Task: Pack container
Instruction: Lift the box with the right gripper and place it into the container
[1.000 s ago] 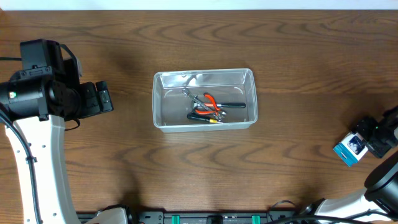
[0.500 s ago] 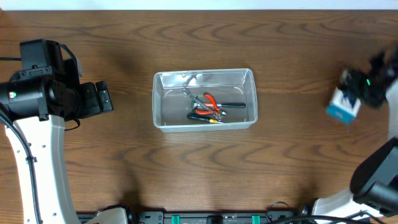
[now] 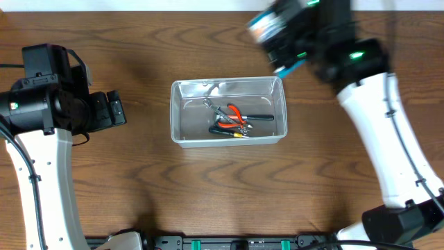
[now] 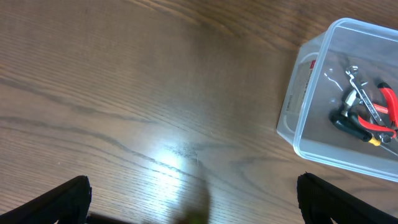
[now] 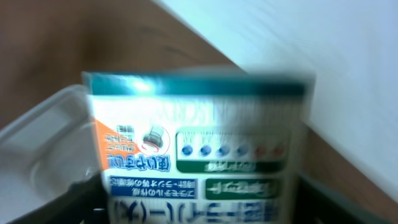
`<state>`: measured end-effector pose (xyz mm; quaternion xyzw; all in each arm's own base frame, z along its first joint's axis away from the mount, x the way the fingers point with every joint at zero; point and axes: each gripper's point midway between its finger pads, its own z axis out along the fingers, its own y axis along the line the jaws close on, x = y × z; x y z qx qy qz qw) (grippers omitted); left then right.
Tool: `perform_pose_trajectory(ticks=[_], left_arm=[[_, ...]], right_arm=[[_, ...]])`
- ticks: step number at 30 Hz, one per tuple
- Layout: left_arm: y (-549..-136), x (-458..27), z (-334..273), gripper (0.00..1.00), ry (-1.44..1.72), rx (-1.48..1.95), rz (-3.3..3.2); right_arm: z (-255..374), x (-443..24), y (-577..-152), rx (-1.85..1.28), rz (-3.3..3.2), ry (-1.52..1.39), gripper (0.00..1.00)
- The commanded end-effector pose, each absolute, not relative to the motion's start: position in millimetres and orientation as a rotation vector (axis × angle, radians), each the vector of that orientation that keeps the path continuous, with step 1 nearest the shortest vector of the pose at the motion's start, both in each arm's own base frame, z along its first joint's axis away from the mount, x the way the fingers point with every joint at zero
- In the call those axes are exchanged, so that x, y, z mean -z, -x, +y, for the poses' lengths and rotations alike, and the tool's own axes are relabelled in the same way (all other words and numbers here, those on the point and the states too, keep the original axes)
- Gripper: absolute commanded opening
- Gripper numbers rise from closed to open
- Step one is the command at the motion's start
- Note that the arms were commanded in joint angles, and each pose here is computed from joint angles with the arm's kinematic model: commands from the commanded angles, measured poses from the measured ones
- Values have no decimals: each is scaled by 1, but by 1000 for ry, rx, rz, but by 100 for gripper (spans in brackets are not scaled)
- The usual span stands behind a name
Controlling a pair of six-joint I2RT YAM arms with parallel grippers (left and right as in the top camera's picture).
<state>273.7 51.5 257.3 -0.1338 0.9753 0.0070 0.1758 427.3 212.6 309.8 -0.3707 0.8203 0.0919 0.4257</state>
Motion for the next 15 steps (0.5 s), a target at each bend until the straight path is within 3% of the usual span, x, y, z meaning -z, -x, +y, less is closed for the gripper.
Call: perform_pose_trajectory(ticks=[1,3,9,15], left_arm=[[-272,-256,53,98,370,-38,2772],[-272,-256,53,98,370,-38,2772],[-272,-256,53,98,370,-38,2772],[-272,-256,53,98,370,-38,2772]], right_arm=[[256,-309,-409,-160,1867,1248,94],[274,-292,-401,-172,1862,1333,97],[293,-212,-390,-234,2015,1514,84],[297,-185,-387,-282,2070,1555,80]])
